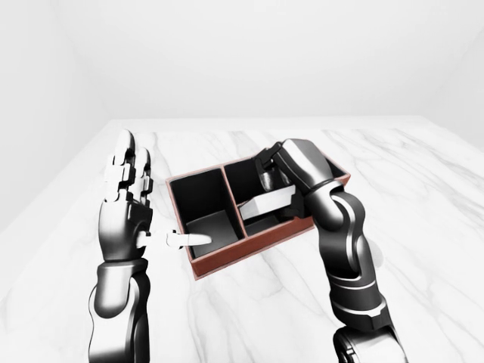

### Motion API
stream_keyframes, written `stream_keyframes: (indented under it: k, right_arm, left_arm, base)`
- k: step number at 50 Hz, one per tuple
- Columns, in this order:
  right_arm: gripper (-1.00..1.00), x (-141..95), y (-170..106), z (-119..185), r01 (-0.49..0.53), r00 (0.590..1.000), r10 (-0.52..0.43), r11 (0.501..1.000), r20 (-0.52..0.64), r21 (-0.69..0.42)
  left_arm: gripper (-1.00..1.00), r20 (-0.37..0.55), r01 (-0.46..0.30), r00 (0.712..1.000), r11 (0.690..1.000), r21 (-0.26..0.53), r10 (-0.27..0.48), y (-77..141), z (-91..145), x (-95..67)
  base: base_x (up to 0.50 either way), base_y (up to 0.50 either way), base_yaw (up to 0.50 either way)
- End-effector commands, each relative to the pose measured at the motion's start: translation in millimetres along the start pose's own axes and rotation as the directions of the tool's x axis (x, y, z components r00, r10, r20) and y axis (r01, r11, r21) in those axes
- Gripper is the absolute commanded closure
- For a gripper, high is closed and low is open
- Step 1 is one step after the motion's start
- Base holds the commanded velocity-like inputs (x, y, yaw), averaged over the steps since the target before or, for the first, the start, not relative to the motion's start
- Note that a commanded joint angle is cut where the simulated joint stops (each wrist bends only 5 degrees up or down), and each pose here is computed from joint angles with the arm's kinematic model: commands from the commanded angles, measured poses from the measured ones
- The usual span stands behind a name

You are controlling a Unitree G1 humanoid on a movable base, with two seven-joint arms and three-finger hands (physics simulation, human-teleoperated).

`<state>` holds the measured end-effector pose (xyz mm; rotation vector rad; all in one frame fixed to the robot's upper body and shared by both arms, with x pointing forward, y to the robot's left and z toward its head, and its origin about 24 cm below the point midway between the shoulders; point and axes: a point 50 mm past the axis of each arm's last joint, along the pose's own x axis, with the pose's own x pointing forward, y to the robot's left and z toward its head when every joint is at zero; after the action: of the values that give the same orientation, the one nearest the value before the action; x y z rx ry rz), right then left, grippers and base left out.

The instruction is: Pick up the book and place it in the front compartment of the caddy.

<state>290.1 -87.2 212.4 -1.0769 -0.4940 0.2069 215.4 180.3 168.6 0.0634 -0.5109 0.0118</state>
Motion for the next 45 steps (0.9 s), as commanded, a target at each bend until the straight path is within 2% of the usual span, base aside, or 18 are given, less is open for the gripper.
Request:
stream_keyframes:
  k: [1,14,33,45]
  right_arm:
    - [1.0,15,-2,-6,0.037,0.999,-0.037,0.999,-0.007,-0.021]
    - [1.0,27,-7,-3,0.036,0.999,-0.036,0.999,-0.001,0.007]
    - [1.0,47,-13,-3,0.062,0.998,-0.061,0.998,0.008,-0.012]
    - [1.0,50,-8,-6,0.076,0.997,-0.076,0.997,0.014,-0.032]
  left_arm:
    - [-1.0,0.001,-0.001,1.0,1.0,-0.001,0.001,0,0,0.5]
    - [-1.0,-0.004,0.0,1.0,1.0,-0.001,0.0,0,-1,0.4]
    - [-1.0,-0.004,0.0,1.0,1.0,-0.001,0.0,0,-1,0.2]
    - [-1.0,0.0,0.002,1.0,1.0,0.0,-0.002,0,0,-0.3]
  base:
    - [0.0,0.0,0.0]
    - [0.0,0.0,0.0]
    - [0.0,0.0,0.0]
    - [0.0,0.0,0.0]
